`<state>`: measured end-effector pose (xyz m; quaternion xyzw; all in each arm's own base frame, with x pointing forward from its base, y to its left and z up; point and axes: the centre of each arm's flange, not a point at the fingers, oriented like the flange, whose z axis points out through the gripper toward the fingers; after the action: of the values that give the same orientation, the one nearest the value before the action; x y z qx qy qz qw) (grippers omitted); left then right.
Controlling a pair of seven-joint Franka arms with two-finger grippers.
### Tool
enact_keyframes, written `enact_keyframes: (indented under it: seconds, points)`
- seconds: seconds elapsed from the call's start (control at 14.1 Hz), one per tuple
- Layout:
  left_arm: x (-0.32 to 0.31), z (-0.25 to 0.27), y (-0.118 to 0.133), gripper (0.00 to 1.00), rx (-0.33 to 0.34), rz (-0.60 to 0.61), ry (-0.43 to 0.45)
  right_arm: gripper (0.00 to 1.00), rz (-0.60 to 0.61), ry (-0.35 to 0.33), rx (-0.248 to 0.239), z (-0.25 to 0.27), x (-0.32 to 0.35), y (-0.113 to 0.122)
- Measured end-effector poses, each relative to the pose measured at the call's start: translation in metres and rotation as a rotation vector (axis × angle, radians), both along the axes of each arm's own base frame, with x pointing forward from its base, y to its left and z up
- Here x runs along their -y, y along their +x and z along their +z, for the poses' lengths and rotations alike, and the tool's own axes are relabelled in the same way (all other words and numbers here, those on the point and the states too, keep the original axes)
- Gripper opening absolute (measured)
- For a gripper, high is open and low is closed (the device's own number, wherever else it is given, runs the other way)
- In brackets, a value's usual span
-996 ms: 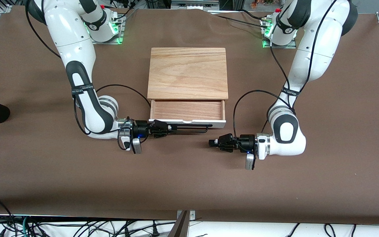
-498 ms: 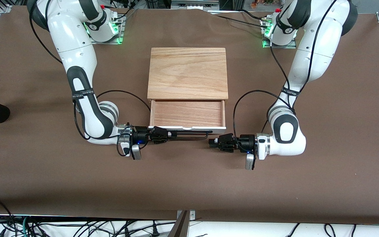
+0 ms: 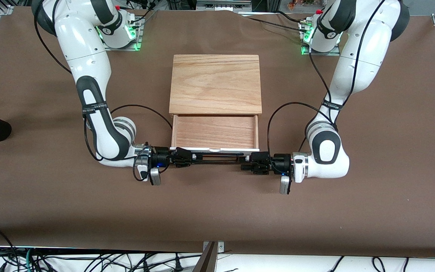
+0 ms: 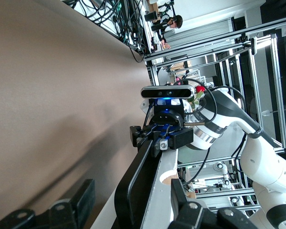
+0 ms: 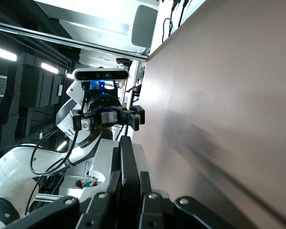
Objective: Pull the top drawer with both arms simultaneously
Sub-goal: 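Hold the handle with both grippers, drawing the drawer slightly further out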
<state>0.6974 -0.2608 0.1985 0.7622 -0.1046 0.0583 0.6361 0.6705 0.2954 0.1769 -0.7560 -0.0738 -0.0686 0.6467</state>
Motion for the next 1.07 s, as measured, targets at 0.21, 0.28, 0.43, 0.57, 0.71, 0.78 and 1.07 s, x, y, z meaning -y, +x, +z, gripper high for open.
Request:
enact_keyframes:
  seconds: [0.21,0.28,0.43,0.57,0.71,0.78,1.07]
  points:
    - [0.006,-0.004,-0.003,0.68,-0.006,-0.009,0.001,0.20,0.000,0.000,0.000,0.000,0.000,0.000]
    - [0.009,-0.006,-0.004,0.68,-0.008,-0.013,0.001,0.20,0.000,0.000,0.000,0.000,0.000,0.000]
    - [0.014,-0.009,-0.007,0.59,-0.012,-0.021,0.002,0.20,0.000,0.000,0.001,0.000,0.000,0.000]
    - [0.016,-0.014,-0.009,0.56,-0.018,-0.023,0.004,0.20,0.000,0.001,0.001,0.001,0.000,0.000]
    - [0.016,-0.017,-0.010,0.48,-0.023,-0.024,0.005,0.20,-0.001,0.001,0.001,0.000,0.000,0.001]
    - [0.016,-0.018,-0.010,0.38,-0.023,-0.024,0.005,0.20,-0.001,0.001,0.001,0.001,0.000,0.001]
    - [0.016,-0.017,-0.009,0.19,-0.033,-0.021,0.005,0.20,-0.002,0.002,0.002,0.001,0.000,0.001]
